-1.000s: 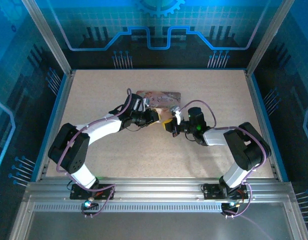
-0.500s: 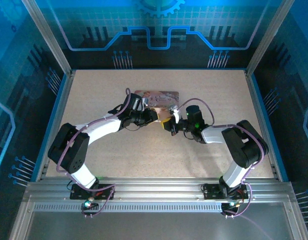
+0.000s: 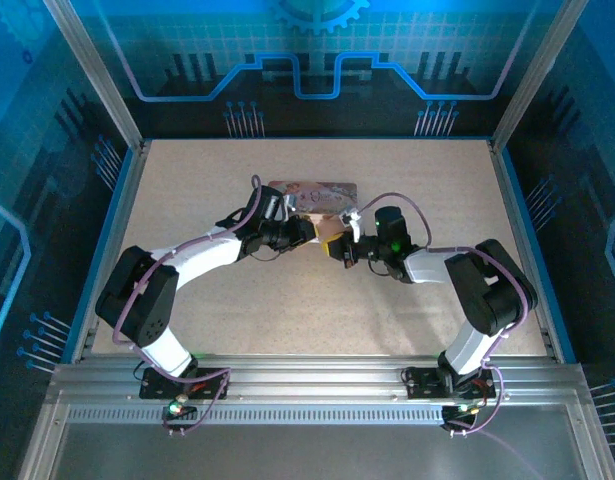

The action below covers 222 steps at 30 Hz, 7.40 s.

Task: Unlock a padlock with a key

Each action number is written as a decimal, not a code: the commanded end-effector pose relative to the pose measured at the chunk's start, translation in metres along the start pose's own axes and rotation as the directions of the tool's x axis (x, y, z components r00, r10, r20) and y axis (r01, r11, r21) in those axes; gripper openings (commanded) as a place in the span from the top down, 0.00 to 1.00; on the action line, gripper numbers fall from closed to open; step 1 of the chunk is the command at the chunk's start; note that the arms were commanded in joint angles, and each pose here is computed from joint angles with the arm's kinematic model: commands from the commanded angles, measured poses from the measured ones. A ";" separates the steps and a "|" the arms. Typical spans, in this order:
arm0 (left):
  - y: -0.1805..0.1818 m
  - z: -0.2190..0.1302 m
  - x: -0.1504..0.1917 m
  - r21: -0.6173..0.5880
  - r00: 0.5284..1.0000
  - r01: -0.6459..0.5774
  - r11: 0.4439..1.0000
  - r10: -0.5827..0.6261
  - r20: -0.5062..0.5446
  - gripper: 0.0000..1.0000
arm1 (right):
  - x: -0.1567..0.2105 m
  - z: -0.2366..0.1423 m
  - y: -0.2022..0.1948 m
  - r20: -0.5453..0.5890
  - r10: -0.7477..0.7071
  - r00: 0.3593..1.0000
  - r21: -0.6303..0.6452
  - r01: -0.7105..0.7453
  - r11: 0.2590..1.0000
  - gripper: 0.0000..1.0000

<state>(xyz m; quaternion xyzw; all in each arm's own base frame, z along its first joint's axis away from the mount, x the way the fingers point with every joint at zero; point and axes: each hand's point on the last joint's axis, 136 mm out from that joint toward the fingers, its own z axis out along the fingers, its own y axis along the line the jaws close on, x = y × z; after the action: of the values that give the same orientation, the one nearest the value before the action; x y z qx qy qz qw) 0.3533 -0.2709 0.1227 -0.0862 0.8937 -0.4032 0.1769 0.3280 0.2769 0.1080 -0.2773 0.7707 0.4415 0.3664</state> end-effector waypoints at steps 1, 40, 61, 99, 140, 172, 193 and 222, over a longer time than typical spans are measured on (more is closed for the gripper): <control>-0.035 -0.007 0.009 0.112 0.997 -0.055 0.992 0.060 -0.047 0.82 | -0.046 -0.004 0.014 0.104 -0.081 0.991 -0.047 0.086 0.995 1.00; -0.031 0.002 0.008 0.115 0.998 -0.033 0.993 0.039 -0.050 0.82 | -0.060 0.023 0.016 0.170 -0.171 0.971 0.008 0.172 0.985 1.00; 0.004 0.041 -0.001 0.071 1.000 0.020 0.997 -0.020 -0.002 0.68 | 0.031 0.031 -0.038 -0.057 0.043 0.997 0.103 -0.037 0.994 1.00; 0.026 -0.023 0.015 0.138 0.965 0.139 0.981 -0.165 0.202 0.43 | 0.035 0.021 0.008 -0.206 0.452 0.868 0.146 -0.429 0.891 1.00; 0.042 0.030 0.028 0.209 0.926 0.341 0.917 -0.366 0.095 0.50 | 0.026 0.036 0.015 -0.170 0.605 0.778 0.144 -0.588 0.796 1.00; 0.052 0.032 0.027 0.098 0.918 0.361 0.927 -0.372 0.135 0.50 | 0.027 0.040 0.010 -0.159 0.621 0.768 0.139 -0.605 0.784 1.00; 0.049 0.039 0.023 0.102 0.906 0.378 0.920 -0.391 0.162 0.87 | 0.027 0.041 0.008 -0.132 0.651 0.747 0.127 -0.639 0.759 0.97; 0.041 0.035 0.017 0.117 0.908 0.362 0.925 -0.379 0.180 0.91 | -0.014 -0.058 0.020 -0.126 -0.125 0.984 0.360 0.162 0.919 0.47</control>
<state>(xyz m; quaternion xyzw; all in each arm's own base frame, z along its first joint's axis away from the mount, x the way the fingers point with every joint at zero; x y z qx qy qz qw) 0.3611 -0.2627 0.0740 -0.2764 0.8169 -0.4514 0.2293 0.3067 0.2488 0.1459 -0.1797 0.8574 0.3361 0.3459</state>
